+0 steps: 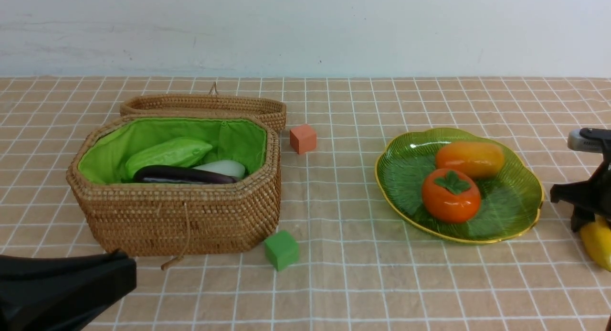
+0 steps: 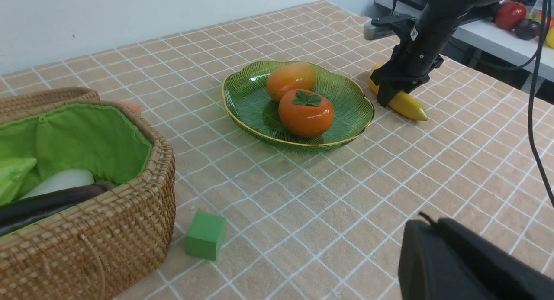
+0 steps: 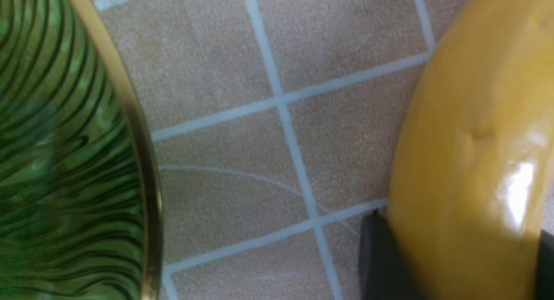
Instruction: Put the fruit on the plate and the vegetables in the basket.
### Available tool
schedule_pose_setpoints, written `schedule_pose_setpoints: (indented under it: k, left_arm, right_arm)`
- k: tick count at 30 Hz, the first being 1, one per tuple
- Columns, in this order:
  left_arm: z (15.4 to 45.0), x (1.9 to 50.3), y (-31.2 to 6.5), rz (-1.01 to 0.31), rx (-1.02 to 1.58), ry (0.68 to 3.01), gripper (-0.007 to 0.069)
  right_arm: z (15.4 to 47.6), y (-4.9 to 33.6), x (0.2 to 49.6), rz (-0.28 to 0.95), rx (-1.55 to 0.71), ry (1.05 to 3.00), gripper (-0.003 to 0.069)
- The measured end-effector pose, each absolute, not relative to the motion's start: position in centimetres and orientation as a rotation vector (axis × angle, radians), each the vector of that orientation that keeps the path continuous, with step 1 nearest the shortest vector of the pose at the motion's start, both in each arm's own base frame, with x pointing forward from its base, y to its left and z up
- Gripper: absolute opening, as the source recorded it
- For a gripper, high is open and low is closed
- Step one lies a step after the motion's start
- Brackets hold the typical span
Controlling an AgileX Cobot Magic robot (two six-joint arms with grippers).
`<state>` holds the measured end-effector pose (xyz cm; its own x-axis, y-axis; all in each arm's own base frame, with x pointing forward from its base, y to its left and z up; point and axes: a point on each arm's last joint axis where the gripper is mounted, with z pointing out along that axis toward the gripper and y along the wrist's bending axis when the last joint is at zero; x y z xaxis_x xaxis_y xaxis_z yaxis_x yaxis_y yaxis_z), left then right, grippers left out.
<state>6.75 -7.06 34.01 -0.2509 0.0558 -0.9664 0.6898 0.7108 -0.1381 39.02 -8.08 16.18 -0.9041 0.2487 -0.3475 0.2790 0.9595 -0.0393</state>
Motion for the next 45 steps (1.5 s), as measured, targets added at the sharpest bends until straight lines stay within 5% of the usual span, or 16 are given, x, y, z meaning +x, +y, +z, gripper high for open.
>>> schedule_pose_setpoints:
  k: [5,6,9,12,23,30,33,40,42,45]
  left_arm:
    - [34.0,6.7,-7.1,-0.669,0.597,1.744,0.0013]
    - [34.0,6.7,-7.0,-0.668,0.597,1.744,0.0015]
    - [34.0,6.8,-7.0,-0.667,0.598,1.742,0.0015]
    - [34.0,6.8,-7.0,-0.666,0.598,1.742,0.0016]
    - [33.9,6.8,-7.0,-0.662,0.6,1.75,0.0022]
    - [33.7,6.8,-6.9,-0.622,0.609,1.765,0.0029]
    - [33.7,6.8,-6.9,-0.618,0.618,1.765,0.0029]
    - [33.7,6.5,-6.5,-0.663,0.57,1.743,0.0008]
    - [32.1,5.8,-5.8,-0.729,0.52,1.703,-0.0013]
    - [30.1,4.9,-4.9,-0.759,0.51,1.626,-0.0013]
  right_arm:
    - [20.7,-6.6,37.3,-0.056,0.437,2.748,0.0315]
    - [24.1,-4.5,36.6,0.044,0.396,2.669,0.0315]
    - [27.0,-0.3,36.2,0.203,0.22,2.585,0.0315]
    - [26.8,2.1,36.8,0.33,0.206,2.553,0.0315]
    - [20.5,0.9,39.9,0.405,0.608,2.553,0.0318]
    - [22.5,1.2,38.9,0.433,0.544,2.566,0.0554]
    - [24.6,1.4,37.7,0.439,0.461,2.581,0.059]
    - [33.1,1.4,29.8,0.35,0.203,2.572,0.0365]
    - [34.6,1.3,24.4,0.301,0.167,2.535,0.0155]
    - [34.5,1.2,18.9,0.265,0.144,2.499,0.0009]
